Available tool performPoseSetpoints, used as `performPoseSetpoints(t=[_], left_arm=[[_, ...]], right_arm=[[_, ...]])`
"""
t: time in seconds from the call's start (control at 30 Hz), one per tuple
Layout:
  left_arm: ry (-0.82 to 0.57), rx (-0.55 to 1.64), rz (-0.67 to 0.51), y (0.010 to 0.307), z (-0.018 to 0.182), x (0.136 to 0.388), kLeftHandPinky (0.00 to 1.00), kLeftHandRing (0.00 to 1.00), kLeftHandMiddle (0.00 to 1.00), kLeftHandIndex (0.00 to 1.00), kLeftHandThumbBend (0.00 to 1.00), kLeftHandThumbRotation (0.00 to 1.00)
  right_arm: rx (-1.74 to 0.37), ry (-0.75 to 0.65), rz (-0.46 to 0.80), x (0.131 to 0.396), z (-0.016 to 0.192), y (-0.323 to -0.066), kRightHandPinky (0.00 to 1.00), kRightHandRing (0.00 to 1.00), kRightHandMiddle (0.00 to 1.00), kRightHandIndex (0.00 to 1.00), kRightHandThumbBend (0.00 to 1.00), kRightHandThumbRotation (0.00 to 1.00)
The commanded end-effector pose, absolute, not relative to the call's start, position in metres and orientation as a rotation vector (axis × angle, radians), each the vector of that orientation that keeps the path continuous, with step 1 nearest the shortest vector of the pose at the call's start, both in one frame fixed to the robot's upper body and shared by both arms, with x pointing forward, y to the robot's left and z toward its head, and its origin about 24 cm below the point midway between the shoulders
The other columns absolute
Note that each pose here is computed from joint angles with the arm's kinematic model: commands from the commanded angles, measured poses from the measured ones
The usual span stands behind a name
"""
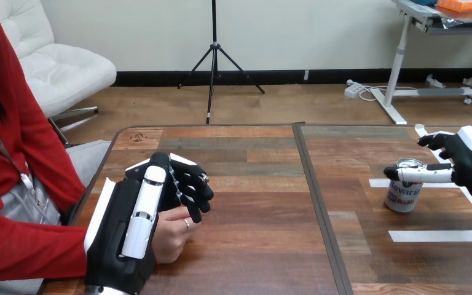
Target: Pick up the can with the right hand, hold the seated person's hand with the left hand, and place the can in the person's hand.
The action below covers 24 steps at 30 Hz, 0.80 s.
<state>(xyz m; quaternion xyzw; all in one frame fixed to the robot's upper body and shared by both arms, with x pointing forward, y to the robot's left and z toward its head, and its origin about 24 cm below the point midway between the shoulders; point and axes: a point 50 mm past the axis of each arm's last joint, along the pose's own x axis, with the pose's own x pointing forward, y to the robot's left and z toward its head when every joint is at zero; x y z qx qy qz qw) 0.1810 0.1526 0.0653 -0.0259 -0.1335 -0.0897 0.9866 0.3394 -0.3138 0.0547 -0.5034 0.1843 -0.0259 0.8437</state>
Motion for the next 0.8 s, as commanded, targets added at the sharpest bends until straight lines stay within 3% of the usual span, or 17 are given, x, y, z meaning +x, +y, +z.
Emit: performPoseSetpoints(t=[0.0,0.77], left_arm=[[-0.339,-0.057,-0.180,0.152,0.076,0.189,0.26,0.37,0.42,0.41,0.18,1.00],[-0.337,-0.039,-0.175,0.152,0.077,0.187,0.27,0.37,0.42,0.41,0.18,1.00]], right_arm=[[-1.050,0.301,-0.060,0.359,0.078,-0.299,0.73,0.87,0.87,0.83,0.98,0.51],[-1.053,0.299,-0.013,0.361,0.073,-0.289,0.73,0.82,0.84,0.81,0.91,0.42]])
